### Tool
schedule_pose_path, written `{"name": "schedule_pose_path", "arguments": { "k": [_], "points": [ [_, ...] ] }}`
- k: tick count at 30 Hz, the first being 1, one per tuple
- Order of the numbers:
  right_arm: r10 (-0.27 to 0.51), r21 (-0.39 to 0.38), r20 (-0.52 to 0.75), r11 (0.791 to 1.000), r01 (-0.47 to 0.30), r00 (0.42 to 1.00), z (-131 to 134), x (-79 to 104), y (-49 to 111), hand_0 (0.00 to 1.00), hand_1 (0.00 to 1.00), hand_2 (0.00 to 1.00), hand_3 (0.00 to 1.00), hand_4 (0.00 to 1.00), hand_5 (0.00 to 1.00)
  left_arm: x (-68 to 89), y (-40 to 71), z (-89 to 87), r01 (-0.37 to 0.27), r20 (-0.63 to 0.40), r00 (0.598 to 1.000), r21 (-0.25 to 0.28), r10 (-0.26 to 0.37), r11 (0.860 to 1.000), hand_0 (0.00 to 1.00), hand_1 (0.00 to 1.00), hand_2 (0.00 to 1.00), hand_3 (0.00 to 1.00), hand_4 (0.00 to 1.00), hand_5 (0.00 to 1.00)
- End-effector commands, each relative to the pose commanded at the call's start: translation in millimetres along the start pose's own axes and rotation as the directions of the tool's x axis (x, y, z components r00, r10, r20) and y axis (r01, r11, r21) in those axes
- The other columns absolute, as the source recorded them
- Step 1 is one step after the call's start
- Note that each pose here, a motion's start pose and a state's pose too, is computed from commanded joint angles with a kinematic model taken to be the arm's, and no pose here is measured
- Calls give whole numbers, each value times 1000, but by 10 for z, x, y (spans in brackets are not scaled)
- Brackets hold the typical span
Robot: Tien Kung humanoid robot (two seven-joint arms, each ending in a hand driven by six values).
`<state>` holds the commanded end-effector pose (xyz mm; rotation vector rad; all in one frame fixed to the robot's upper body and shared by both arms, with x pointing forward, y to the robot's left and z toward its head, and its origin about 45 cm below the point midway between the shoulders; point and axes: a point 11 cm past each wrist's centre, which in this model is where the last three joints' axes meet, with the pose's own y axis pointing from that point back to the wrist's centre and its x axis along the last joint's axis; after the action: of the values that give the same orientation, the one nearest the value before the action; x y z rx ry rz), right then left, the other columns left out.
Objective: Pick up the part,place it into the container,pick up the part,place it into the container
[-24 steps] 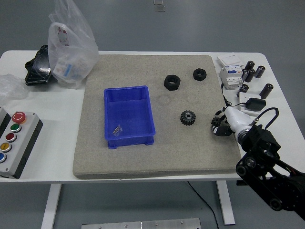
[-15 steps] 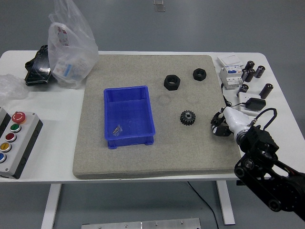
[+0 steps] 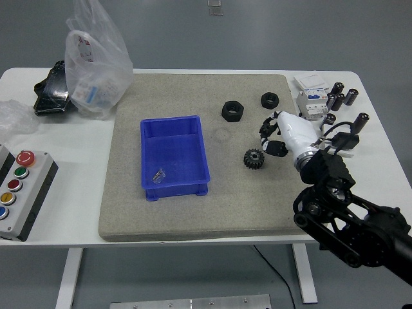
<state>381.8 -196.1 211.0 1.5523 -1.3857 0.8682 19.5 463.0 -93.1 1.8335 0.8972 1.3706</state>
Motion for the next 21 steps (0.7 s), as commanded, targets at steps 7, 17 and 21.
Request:
{"name": "schedule_pose_path", "arguments": {
  "k": [7, 17, 21],
  "points": [
    [-3, 106, 89, 994, -7, 996, -507, -22, -46, 274, 564, 412, 597, 540, 2, -9, 6, 15, 1, 3, 1000, -1, -1, 1000, 777, 726, 687, 810, 605, 2],
    [-156, 204, 22, 968, 149, 987, -812, -354, 69, 490, 649, 610, 660, 499, 2, -20, 12, 27, 1, 1, 1000, 0, -1, 1000, 777, 725, 683, 809, 609, 2],
    [-186, 213, 18, 961, 178, 982, -840, -419, 94, 568, 685, 688, 711, 419, 73, -24, 18, 52, 2, 1, 1000, -6, -2, 1000, 775, 724, 682, 809, 611, 2]
  ]
}}
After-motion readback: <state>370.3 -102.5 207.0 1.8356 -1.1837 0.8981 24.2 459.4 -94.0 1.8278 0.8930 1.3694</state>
